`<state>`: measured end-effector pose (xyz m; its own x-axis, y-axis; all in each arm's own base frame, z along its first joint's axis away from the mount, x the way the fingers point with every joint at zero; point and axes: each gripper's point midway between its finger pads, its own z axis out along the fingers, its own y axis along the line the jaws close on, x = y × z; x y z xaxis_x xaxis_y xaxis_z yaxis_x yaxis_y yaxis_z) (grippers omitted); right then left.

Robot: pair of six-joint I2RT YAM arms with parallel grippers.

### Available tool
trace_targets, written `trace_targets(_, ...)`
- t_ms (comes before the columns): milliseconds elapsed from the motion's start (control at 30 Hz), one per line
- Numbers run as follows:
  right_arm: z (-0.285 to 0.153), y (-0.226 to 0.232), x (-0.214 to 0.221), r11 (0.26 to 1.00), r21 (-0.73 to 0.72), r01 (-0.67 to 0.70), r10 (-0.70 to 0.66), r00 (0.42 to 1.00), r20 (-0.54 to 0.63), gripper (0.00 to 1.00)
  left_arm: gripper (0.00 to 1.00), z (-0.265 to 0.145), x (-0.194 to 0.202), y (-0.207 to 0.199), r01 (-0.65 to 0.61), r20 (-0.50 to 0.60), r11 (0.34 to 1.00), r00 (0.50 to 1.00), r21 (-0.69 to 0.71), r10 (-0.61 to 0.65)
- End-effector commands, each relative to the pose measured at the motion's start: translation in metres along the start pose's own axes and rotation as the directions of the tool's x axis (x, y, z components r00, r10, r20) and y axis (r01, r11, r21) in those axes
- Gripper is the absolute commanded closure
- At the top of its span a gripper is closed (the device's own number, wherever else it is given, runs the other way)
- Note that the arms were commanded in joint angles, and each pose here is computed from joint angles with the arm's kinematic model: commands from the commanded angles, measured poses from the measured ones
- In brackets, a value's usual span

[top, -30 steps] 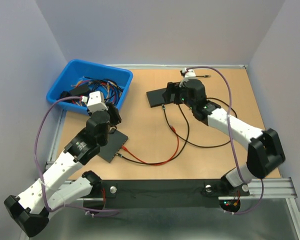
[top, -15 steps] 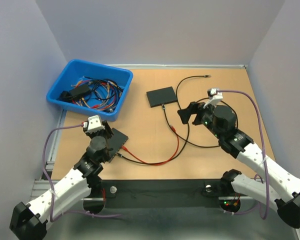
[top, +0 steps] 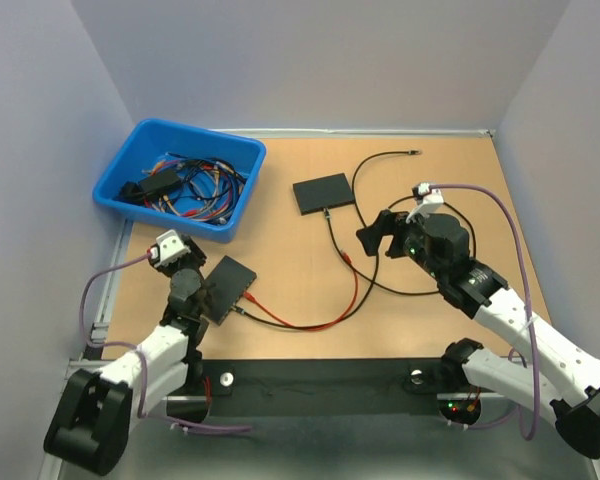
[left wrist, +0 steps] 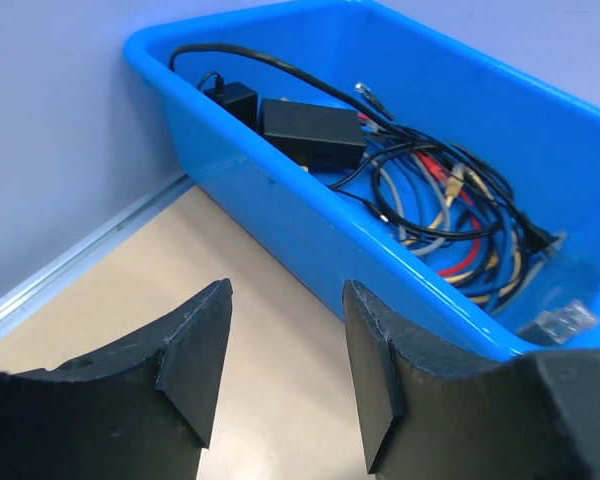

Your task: Insert the plug into the switch port

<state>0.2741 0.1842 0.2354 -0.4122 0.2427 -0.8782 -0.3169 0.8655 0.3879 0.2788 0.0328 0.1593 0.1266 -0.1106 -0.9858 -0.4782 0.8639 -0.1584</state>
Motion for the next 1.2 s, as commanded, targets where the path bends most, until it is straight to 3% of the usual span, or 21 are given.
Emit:
trace_targets(0, -0.004, 0.001, 0.0, 1.0, -0.013, -0.008, 0.008, 1.0, 0.01, 0.0, 0.4, 0.016, -0.03, -0.006, 0.109, 0.132, 0.994, 0.985, 0.014, -0.11)
trace_targets(133, -0.005, -0.001, 0.003, 1.0, -0.002, -0.001, 0.001, 1.0, 0.002, 0.0, 0.39, 0.03, -0.027, -0.009, 0.136, 0.151, 0.99, 0.979, 0.029, -0.139)
trace_targets(667, 0.002, -0.018, 0.019, 0.997, 0.078, -0.015, 0.018, 0.999, -0.031, 0.0, 0.41, 0.072, -0.015, -0.037, 0.027, 0.151, 0.977, 0.987, 0.214, -0.06)
trace_targets(867, -0.002, 0.005, 0.023, 0.998, -0.055, 0.013, -0.017, 0.997, -0.079, 0.0, 0.42, 0.076, -0.01, -0.047, -0.035, 0.151, 0.967, 0.989, 0.254, -0.003)
trace_targets(1000, -0.006, 0.022, 0.043, 0.987, -0.136, -0.082, 0.059, 0.984, -0.168, 0.0, 0.46, 0.079, -0.009, -0.034, 0.007, 0.138, 0.984, 0.99, 0.176, -0.032)
trace_targets(1033, -0.006, 0.022, 0.045, 0.986, -0.128, -0.104, 0.081, 0.981, -0.174, 0.0, 0.05, 0.08, -0.008, -0.036, 0.006, 0.136, 0.984, 0.99, 0.18, -0.031)
trace_targets(1167, -0.011, 0.025, 0.059, 0.974, -0.141, -0.175, 0.142, 0.965, -0.22, 0.0, 0.01, 0.083, -0.003, -0.049, -0.036, 0.11, 0.976, 0.994, 0.216, 0.013)
